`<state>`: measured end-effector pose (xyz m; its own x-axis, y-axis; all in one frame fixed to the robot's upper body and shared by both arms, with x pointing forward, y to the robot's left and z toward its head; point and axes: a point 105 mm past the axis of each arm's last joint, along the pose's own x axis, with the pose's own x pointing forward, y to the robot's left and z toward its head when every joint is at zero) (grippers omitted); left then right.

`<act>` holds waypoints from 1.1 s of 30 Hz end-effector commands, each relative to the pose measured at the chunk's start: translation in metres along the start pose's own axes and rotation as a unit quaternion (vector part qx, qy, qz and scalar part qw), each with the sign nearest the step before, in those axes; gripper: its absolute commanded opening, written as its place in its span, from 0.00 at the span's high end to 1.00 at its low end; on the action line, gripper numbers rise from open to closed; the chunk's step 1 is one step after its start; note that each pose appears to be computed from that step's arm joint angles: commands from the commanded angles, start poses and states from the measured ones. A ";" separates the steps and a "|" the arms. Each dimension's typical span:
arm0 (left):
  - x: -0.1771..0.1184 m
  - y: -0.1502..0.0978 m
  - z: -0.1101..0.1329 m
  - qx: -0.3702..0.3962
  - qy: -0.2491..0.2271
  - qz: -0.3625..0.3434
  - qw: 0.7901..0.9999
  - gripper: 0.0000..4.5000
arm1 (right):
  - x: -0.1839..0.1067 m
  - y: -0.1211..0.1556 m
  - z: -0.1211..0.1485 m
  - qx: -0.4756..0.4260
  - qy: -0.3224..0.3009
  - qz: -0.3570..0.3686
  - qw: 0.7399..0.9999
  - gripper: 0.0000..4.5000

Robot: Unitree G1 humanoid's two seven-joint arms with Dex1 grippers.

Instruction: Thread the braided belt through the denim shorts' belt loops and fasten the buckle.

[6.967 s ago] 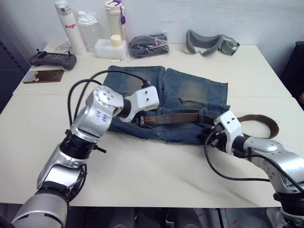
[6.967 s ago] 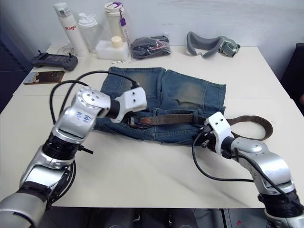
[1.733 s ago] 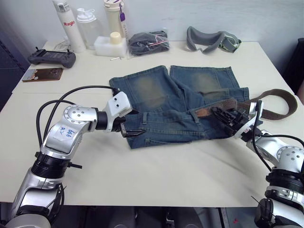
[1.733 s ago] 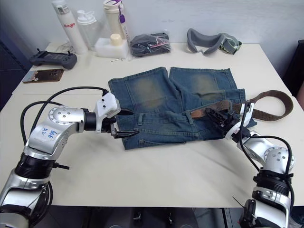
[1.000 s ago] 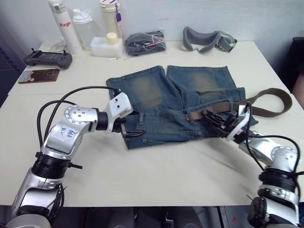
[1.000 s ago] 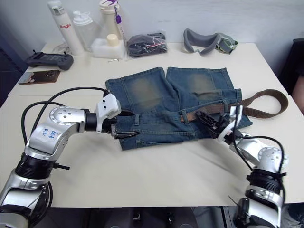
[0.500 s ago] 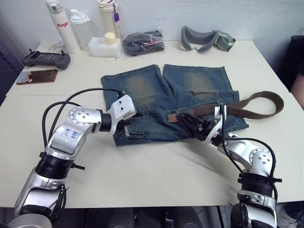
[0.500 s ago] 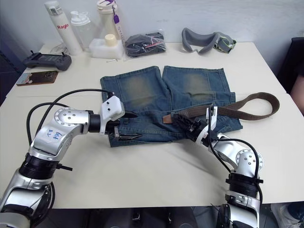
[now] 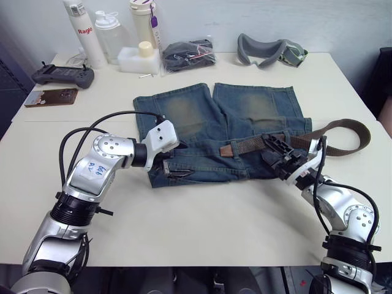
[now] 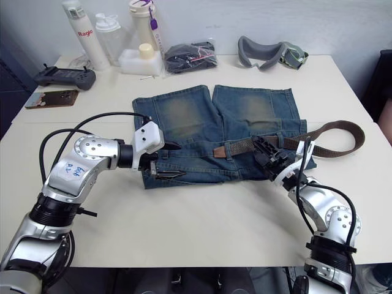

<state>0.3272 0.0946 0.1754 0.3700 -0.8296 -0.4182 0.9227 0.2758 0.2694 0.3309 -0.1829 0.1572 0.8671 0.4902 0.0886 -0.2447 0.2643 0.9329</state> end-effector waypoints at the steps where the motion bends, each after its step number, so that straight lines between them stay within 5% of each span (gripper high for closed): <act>1: -0.003 0.004 0.011 0.024 -0.006 0.004 1.000 0.00 | 0.002 0.008 0.005 0.000 -0.015 0.022 1.000 0.26; 8: -0.007 0.006 0.011 0.028 -0.003 0.012 1.000 0.00 | 0.012 0.012 -0.011 -0.008 -0.013 0.030 0.999 0.99; 15: -0.002 0.005 0.016 0.025 -0.023 0.016 0.999 0.00 | 0.031 0.033 -0.050 -0.015 0.019 0.054 0.998 1.00; 21: 0.003 0.007 0.020 0.021 -0.040 0.026 0.999 0.00 | 0.034 0.028 -0.058 -0.046 0.031 0.021 0.998 1.00; 22: 0.003 0.008 0.020 0.023 -0.043 0.028 0.998 0.00 | 0.034 0.027 -0.057 -0.049 0.031 0.020 0.998 0.83; 27: 0.008 0.013 0.028 0.059 -0.086 0.051 0.993 0.00 | 0.025 0.027 -0.045 -0.079 0.029 0.006 0.996 0.32; 30: 0.013 0.012 0.021 0.112 -0.069 0.053 0.990 0.00 | 0.016 0.025 -0.044 -0.101 0.063 -0.012 0.993 0.01; 33: 0.021 0.015 0.018 0.167 -0.054 0.070 0.982 0.00 | -0.003 0.028 -0.045 -0.169 0.129 -0.028 0.977 0.01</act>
<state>0.3467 0.0782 0.1827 0.4521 -0.8476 -0.2779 0.8172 0.2687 0.5099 0.3143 -0.1427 0.1577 0.7970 0.5975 -0.0877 -0.3070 0.5259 0.7932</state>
